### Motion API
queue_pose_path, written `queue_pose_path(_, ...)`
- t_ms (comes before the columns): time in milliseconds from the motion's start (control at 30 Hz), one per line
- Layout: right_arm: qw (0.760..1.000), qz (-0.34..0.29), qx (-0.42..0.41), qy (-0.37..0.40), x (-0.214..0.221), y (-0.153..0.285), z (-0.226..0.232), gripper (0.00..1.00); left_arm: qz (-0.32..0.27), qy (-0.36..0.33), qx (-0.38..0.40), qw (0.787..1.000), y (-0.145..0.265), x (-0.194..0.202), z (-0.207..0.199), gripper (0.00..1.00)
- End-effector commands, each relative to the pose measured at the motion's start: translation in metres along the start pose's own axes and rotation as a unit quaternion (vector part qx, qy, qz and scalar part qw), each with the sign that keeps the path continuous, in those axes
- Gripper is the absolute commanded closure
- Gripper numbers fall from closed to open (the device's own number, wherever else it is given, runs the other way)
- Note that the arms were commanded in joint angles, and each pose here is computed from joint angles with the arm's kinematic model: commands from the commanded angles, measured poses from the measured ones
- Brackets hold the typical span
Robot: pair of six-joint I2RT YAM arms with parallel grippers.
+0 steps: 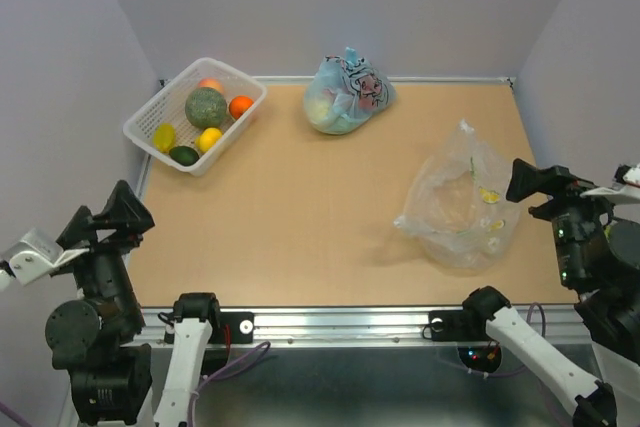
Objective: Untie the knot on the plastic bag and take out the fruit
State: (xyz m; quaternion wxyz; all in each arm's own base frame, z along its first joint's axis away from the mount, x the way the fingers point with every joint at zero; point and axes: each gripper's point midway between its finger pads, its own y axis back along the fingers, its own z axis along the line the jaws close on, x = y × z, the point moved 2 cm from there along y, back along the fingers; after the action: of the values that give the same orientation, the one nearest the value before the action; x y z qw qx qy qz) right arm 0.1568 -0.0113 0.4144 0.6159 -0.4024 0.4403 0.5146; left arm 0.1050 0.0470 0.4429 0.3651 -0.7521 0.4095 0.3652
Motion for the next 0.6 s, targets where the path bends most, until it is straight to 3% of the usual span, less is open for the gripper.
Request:
queue_pose_path(0, 0.998, -0.01, -0.054, 0.005, 0.004, 0.021, -0.002, 0.0, 0.072, -0.051, -0.03, 0.996, 0.009, 0.044, 0.025, 0.06)
queue_pose_path(233, 0.997, -0.038, -0.073, -0.013, 0.003, 0.041, -0.013, 0.0, 0.076, -0.059, -0.026, 0.995, 0.029, 0.047, 0.034, 0.06)
queue_pose_path(567, 0.994, -0.031, -0.103, -0.004, 0.014, 0.045, -0.008, 0.0, 0.071, -0.053, -0.007, 0.996, 0.029, 0.046, 0.028, 0.06)
